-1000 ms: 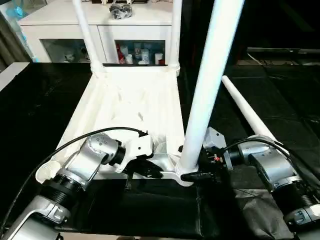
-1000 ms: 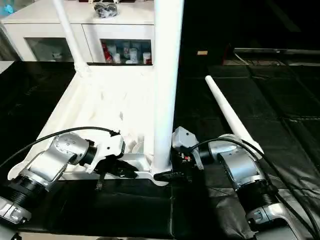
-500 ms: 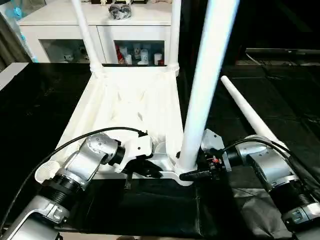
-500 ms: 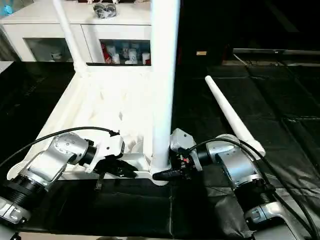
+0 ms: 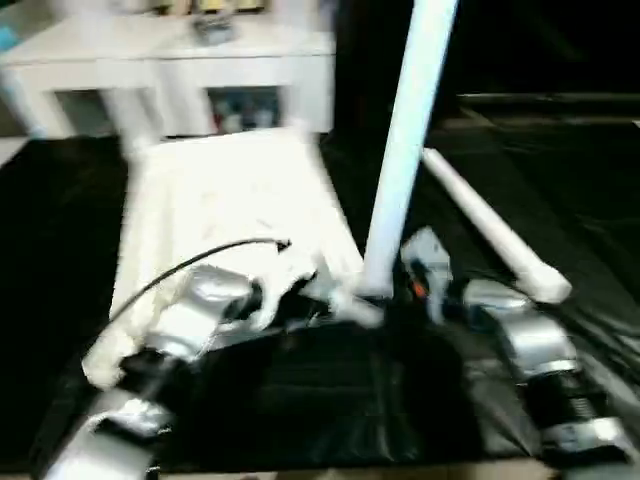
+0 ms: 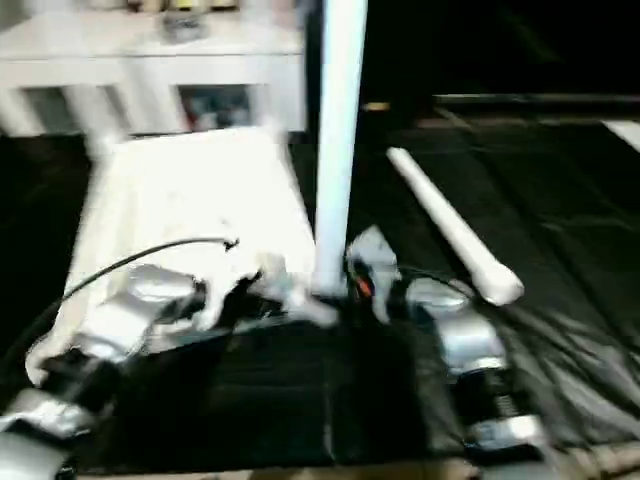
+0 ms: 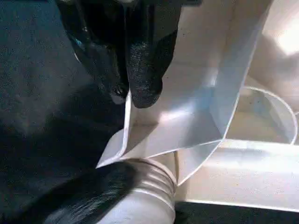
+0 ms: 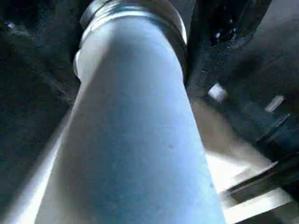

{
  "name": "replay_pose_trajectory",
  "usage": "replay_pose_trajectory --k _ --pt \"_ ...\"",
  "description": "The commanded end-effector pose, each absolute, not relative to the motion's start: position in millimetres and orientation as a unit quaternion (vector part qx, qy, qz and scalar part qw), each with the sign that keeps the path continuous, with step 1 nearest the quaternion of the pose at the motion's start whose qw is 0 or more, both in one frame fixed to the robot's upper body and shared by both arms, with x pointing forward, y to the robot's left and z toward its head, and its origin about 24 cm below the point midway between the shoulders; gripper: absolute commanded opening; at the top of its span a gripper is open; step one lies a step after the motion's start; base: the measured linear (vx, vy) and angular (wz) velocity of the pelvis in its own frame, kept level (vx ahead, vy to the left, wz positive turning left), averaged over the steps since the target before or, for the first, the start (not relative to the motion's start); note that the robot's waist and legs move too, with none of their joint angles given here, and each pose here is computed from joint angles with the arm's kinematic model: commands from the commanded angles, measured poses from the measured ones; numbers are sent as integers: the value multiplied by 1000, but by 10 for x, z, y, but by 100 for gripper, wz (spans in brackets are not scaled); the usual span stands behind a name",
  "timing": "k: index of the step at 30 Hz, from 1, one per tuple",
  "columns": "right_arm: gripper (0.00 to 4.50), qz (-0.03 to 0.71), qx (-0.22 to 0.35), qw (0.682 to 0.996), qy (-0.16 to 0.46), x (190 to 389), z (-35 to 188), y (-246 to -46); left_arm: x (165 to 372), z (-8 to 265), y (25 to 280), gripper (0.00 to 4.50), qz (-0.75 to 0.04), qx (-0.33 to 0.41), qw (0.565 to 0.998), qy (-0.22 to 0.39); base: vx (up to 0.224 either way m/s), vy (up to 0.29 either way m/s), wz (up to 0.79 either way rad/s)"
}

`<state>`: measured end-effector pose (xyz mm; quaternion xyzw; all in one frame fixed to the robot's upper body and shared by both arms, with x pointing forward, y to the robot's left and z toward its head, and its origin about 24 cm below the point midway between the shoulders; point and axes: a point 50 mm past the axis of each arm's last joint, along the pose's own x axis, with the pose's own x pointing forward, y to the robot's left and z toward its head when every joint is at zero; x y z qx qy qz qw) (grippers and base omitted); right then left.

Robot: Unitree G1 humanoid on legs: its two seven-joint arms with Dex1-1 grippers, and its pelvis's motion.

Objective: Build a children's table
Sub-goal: Rotate leg to tighten

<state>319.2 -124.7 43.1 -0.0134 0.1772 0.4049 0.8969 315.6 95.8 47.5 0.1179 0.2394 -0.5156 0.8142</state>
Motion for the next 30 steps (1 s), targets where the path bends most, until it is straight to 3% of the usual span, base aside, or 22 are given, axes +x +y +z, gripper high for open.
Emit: replay_pose_trajectory --k 1,5,8,9,10,12,14,18,22,30 --pt "274 463 23 867 184 3105 403 -690 3210 659 616 0 -515 99 829 193 0 0 0" --pt "274 429 21 883 192 3130 435 -460 3266 699 494 0 -469 90 859 186 0 0 0" --pt "274 437 30 881 180 3116 487 -418 3274 725 495 0 -466 92 861 182 0 0 0" --pt "344 436 35 883 172 3121 504 -428 3272 729 508 0 -468 92 860 182 0 0 0" --pt "344 437 43 883 169 3124 516 -443 3269 730 525 0 -470 95 858 182 0 0 0" --pt "346 438 43 883 165 3127 522 -512 3256 724 585 0 -481 102 852 181 0 0 0" --pt "387 439 40 883 159 3128 540 -608 3241 721 659 0 -493 107 845 180 0 0 0" --pt "419 444 43 882 150 3133 575 -713 3229 715 733 0 -506 117 835 180 0 0 0" --pt "447 499 26 856 132 3081 644 -932 3154 671 881 0 -558 138 795 193 0 0 0" --pt "447 575 -12 805 145 2976 672 -1265 3042 661 1059 0 -641 161 725 195 0 0 0"
